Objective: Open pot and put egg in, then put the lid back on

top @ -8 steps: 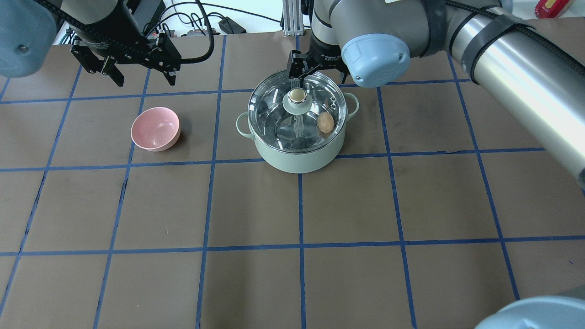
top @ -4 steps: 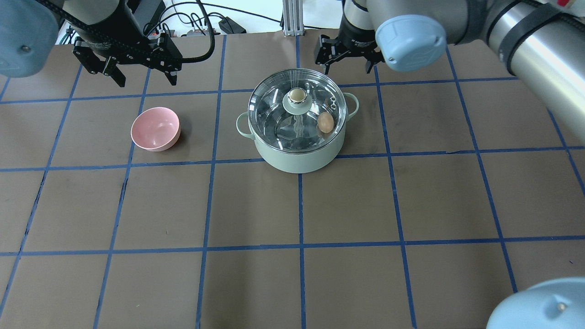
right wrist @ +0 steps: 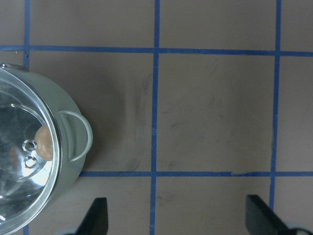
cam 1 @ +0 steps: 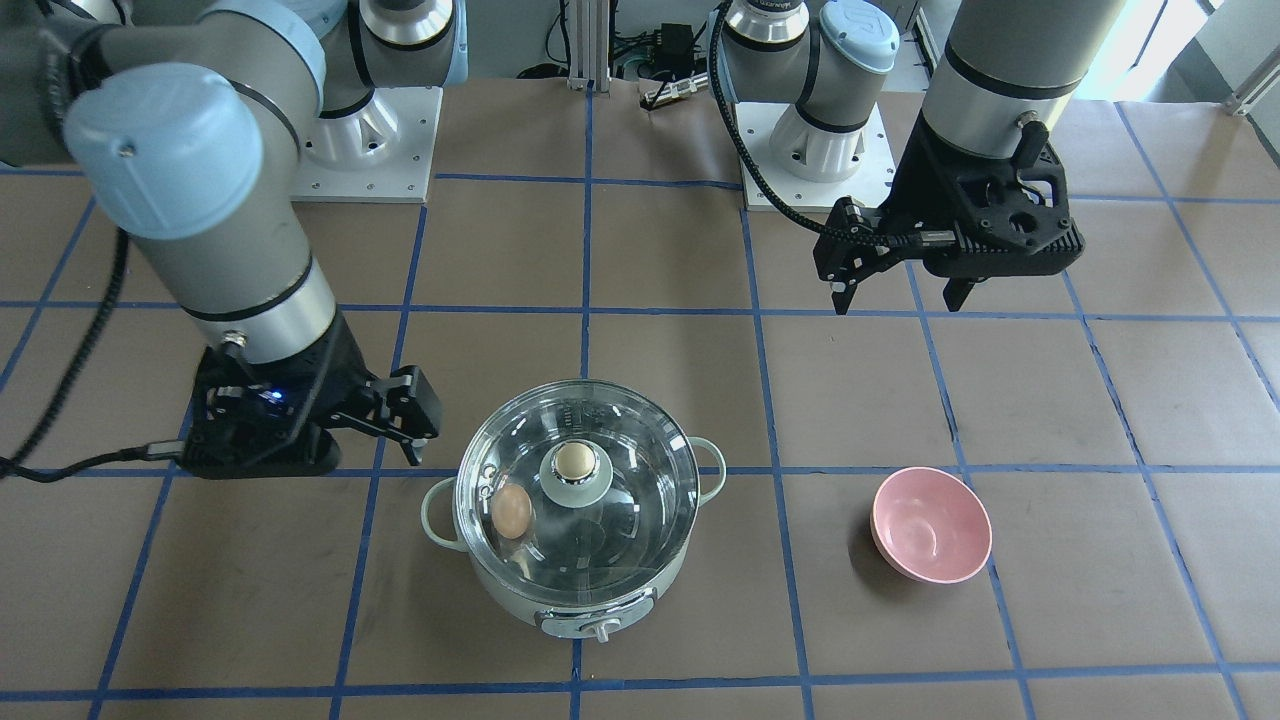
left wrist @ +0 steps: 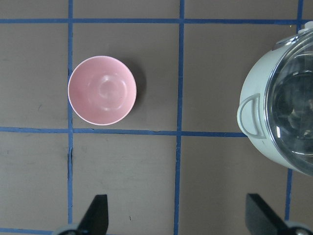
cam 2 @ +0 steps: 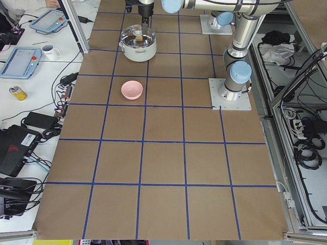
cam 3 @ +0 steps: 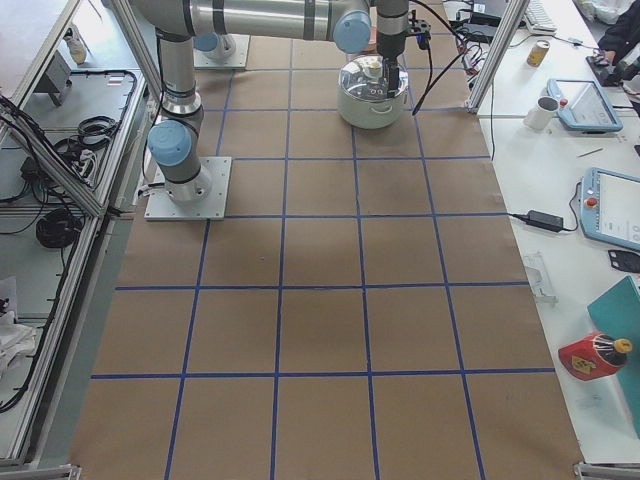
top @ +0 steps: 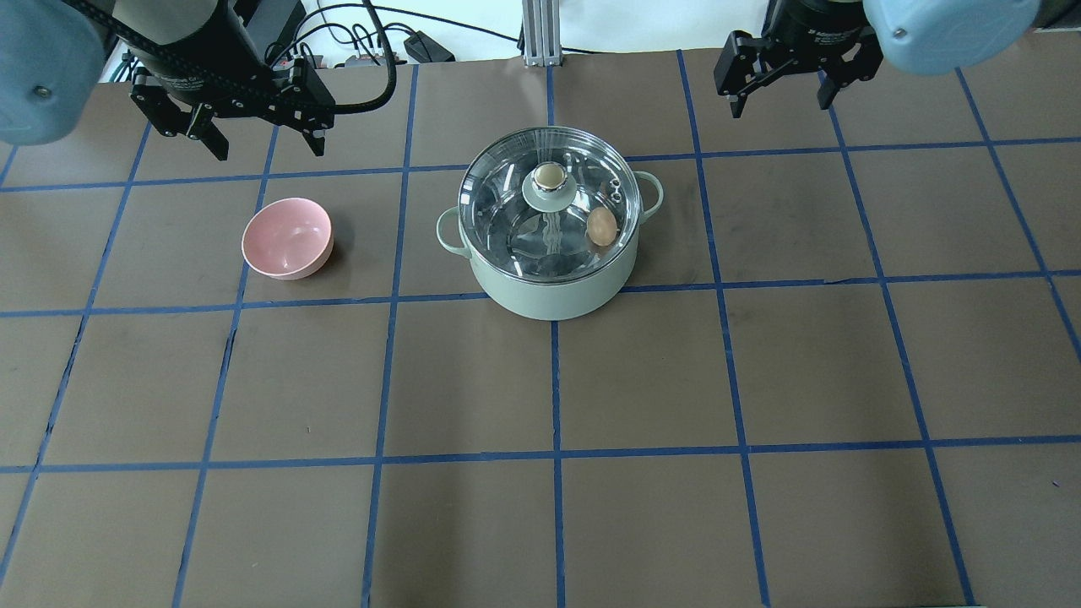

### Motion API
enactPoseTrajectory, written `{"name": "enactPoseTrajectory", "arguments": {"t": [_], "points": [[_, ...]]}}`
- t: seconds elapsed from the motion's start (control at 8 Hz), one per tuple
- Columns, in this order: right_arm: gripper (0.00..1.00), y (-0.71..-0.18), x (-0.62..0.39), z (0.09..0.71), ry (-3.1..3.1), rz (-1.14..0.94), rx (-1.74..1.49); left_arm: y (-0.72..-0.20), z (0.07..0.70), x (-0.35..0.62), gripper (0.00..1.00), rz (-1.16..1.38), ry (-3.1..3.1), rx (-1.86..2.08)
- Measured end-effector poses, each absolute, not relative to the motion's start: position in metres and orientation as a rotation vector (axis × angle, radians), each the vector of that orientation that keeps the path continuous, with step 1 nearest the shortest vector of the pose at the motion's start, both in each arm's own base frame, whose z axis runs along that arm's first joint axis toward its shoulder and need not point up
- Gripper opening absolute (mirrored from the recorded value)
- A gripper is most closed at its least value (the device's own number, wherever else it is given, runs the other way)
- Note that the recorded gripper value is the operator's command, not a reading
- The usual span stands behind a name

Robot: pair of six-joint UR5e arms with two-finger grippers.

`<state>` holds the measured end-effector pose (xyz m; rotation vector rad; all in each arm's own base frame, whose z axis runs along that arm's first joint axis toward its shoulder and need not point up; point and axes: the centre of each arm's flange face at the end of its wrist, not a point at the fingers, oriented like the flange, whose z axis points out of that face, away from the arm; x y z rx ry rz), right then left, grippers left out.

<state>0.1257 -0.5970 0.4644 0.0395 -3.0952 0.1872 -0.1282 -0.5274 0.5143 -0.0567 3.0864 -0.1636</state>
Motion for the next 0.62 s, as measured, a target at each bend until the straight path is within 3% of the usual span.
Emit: {"name": "enactPoseTrajectory", "arguments": {"t": [0.62], "points": [[1.0, -0.584, 0.1103, 0.4671, -3.06, 0.106, 0.028, -0.5273, 0.5141, -0.1277, 1.0, -0.164, 3.081, -0.06]]}}
